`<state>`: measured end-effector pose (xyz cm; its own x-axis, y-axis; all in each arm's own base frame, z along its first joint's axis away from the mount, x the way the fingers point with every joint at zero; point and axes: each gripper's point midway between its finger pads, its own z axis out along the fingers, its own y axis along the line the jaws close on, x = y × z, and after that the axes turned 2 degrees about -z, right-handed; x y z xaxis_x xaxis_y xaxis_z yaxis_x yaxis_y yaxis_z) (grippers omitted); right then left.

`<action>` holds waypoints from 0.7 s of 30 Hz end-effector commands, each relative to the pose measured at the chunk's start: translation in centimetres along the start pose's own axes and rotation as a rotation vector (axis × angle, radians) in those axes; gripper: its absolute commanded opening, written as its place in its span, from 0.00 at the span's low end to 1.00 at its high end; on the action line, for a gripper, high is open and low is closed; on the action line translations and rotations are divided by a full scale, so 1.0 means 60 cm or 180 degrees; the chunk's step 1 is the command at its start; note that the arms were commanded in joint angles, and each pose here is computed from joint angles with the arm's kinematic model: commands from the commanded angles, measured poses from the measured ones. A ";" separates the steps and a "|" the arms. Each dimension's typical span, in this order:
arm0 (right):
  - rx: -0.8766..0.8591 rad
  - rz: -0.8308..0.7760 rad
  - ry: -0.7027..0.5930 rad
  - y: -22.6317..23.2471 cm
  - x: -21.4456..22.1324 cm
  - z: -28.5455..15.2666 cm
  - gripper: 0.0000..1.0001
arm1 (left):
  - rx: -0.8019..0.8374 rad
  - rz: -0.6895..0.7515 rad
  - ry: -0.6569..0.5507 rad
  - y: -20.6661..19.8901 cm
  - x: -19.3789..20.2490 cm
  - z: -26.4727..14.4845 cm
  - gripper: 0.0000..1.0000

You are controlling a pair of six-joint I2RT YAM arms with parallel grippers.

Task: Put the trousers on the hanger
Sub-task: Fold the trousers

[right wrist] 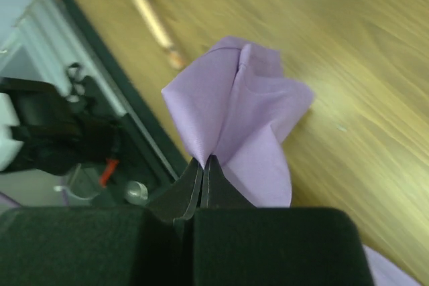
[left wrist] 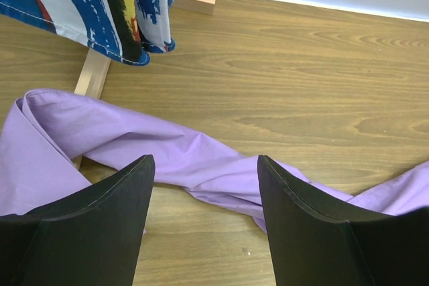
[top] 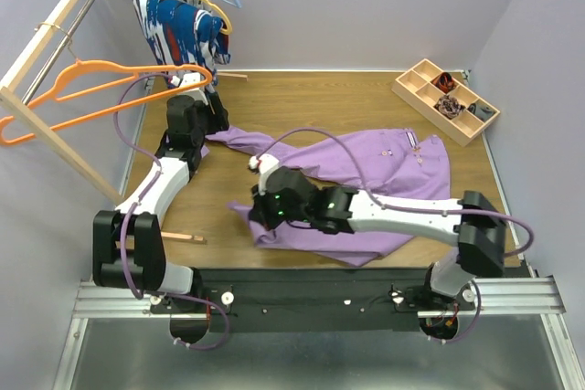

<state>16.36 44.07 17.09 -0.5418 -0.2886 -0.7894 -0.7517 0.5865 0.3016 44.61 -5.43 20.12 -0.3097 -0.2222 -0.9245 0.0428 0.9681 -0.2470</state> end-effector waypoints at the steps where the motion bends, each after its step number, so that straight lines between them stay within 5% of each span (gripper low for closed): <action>1: -0.0569 -0.0127 -0.0361 0.136 -0.081 0.029 0.01 | 0.0083 -0.0027 -0.0150 -0.012 -0.022 -0.019 0.72; 5: -0.0945 -0.0228 -0.0288 0.216 -0.082 0.062 0.01 | 0.0124 -0.0026 -0.0134 -0.015 -0.019 -0.022 0.72; 9: -0.0740 -0.0261 -0.0317 0.204 -0.084 0.095 0.07 | 0.0103 -0.0004 -0.0095 -0.012 -0.013 -0.023 0.72; 10: -0.0560 -0.0265 -0.0358 0.183 -0.082 0.091 0.33 | 0.0109 -0.0008 -0.0098 -0.013 -0.014 -0.025 0.72; 13: -0.0152 -0.0241 -0.0533 0.135 -0.099 0.053 0.88 | 0.0120 -0.0027 -0.0100 -0.014 -0.013 -0.028 0.72; 16: 0.0452 -0.0176 -0.0561 0.054 -0.075 0.018 1.00 | 0.0150 -0.0061 -0.0116 -0.020 -0.016 -0.030 0.72; 21: 0.1231 0.0449 -0.0533 -0.140 -0.037 -0.073 1.00 | 0.0158 -0.0027 -0.0139 -0.032 -0.017 -0.034 0.72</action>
<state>15.49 46.80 19.29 -0.4646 -0.2364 -0.8534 -0.7398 0.6333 0.2273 43.49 -5.82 20.93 -0.2935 -0.2355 -0.9265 0.0581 0.9630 -0.2632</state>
